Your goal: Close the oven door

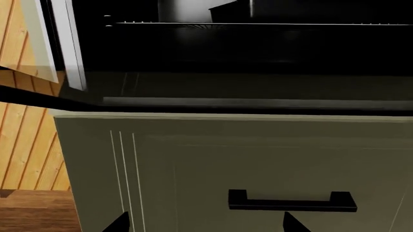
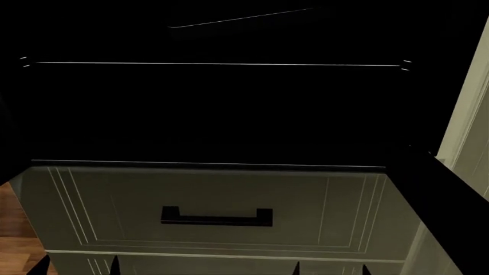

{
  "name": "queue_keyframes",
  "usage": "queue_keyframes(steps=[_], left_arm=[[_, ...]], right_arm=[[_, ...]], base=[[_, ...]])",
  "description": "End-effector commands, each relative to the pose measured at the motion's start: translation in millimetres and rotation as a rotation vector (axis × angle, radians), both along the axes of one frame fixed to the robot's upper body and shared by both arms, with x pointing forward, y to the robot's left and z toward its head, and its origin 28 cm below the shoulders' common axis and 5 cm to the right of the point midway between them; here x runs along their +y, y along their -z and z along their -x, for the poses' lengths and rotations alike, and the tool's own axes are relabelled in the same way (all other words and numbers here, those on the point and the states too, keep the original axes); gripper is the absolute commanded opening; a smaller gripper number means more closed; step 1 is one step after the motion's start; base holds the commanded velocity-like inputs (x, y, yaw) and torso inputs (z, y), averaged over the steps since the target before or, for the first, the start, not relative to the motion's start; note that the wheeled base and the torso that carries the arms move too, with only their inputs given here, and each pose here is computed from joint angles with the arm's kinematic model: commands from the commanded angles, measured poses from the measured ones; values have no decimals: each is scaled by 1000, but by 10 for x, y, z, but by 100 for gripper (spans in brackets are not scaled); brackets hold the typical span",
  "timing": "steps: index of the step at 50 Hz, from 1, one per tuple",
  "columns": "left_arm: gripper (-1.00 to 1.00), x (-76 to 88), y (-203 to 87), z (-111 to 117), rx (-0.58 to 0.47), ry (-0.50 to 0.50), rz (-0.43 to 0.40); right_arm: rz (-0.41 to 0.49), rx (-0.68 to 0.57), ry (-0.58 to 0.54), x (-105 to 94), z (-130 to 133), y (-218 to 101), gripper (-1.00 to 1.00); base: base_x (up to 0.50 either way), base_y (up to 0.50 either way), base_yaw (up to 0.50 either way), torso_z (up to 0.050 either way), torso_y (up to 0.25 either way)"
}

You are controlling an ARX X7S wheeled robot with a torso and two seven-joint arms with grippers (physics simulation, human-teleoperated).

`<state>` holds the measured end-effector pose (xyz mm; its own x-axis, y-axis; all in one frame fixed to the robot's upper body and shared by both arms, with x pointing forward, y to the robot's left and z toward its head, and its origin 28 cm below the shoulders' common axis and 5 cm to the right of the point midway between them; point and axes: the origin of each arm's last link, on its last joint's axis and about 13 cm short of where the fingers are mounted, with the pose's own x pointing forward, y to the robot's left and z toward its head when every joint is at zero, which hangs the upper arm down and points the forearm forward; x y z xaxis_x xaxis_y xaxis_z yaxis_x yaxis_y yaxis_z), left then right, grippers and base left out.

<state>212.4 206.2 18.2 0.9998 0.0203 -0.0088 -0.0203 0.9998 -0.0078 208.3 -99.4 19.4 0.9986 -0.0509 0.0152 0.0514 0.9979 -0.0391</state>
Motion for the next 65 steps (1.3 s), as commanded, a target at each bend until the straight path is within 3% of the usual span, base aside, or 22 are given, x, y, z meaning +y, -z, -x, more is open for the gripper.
queue_keyframes(steps=[1,3,7,9,12,18,33,41,52,57,60,62,65], left_arm=[[100,49,-286,-15,-26,7,41],[100,67,-458,-25,-100,5,38],[100,101,-684,-67,-136,0,35],[100,112,-800,-38,-231,-69,-37],[100,110,-936,-69,-190,-30,19],[100,93,-1197,-142,-164,-42,33],[100,50,-1874,-295,-228,-27,113],[100,55,-2372,-442,-276,-30,143],[100,-54,-2923,-875,-254,0,66],[100,-26,-3138,-982,-257,-4,96],[100,-68,-3224,-1032,-192,-4,31],[100,-81,-3315,-1074,-183,-6,51],[100,-90,-3487,-1233,-197,-22,67]], right_arm=[[65,-82,18,-25,44,-264,100],[86,-90,5,-22,43,-352,100],[84,-149,7,-32,65,-592,100],[111,-169,32,-53,61,-739,100],[109,-169,37,-92,16,-882,100],[126,-227,43,-131,14,-1216,100],[151,-319,78,-264,-37,-1843,100],[181,-377,93,-341,-231,-2346,100],[188,-425,129,-456,-527,-3037,100],[191,-446,129,-463,-656,-3266,100],[191,-446,122,-487,-734,-3414,100],[129,-425,100,-511,-826,-3544,100],[133,-417,100,-534,-982,-3744,100]], base=[[0,0,0,0,0],[0,0,0,0,0],[0,0,0,0,0],[0,0,0,0,0],[0,0,0,0,0],[0,0,0,0,0],[0,0,0,0,1],[0,0,0,0,0],[0,0,0,0,0],[0,0,0,0,0],[0,0,0,0,0],[0,0,0,0,0],[0,0,0,0,0]])
